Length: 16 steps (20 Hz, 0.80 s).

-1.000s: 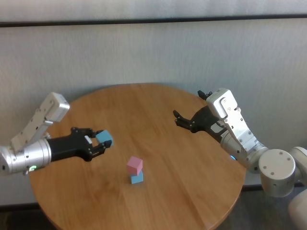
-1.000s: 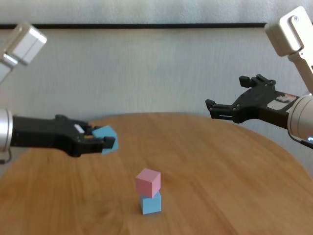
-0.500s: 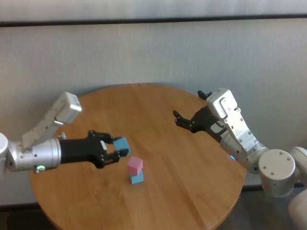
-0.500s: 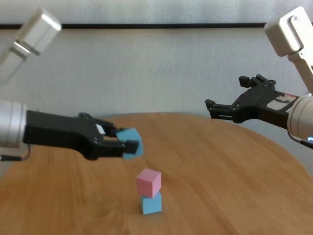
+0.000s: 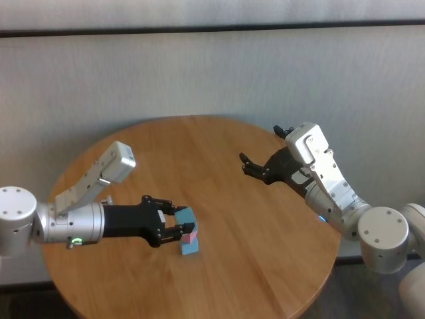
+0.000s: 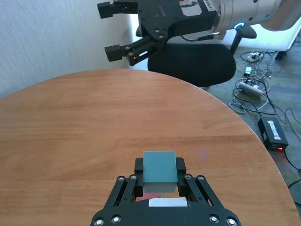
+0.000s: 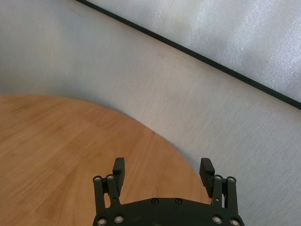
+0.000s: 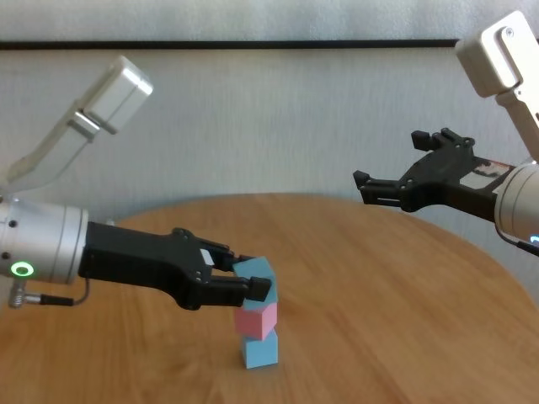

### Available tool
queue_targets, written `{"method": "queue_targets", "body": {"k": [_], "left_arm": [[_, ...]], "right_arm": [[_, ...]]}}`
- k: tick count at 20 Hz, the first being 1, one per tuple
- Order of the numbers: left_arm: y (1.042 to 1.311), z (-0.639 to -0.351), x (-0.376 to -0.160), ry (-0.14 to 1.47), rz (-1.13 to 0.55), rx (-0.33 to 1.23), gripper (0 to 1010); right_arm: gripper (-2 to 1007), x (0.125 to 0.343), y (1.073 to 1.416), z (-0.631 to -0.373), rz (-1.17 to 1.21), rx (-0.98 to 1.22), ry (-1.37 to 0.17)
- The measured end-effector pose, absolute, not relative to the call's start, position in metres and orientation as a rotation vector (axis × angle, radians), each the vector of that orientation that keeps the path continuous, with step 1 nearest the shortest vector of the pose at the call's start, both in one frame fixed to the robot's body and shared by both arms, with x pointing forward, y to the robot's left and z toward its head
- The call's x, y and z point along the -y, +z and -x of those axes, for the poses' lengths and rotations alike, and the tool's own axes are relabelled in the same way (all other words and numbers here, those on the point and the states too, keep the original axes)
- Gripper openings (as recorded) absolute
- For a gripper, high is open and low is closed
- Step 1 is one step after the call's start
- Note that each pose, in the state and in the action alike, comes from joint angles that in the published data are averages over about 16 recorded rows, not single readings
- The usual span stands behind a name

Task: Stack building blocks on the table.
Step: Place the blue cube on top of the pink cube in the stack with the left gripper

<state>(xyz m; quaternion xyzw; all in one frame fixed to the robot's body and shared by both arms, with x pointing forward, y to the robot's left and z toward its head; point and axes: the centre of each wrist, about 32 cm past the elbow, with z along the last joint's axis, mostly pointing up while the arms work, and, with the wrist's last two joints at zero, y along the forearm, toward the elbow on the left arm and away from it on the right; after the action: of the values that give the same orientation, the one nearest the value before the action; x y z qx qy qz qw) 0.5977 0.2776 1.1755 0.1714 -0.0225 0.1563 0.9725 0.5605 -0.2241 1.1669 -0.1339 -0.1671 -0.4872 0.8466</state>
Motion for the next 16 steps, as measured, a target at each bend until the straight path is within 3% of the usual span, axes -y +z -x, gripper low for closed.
{"method": "queue_targets", "body": {"k": [16], "left_arm": [[1.173, -0.610, -0.275, 0.307, -0.367, 0.038, 399]], "right_arm": [[1001, 0.224, 1.167, -0.561, 0.283, 0.352, -1.028]]}}
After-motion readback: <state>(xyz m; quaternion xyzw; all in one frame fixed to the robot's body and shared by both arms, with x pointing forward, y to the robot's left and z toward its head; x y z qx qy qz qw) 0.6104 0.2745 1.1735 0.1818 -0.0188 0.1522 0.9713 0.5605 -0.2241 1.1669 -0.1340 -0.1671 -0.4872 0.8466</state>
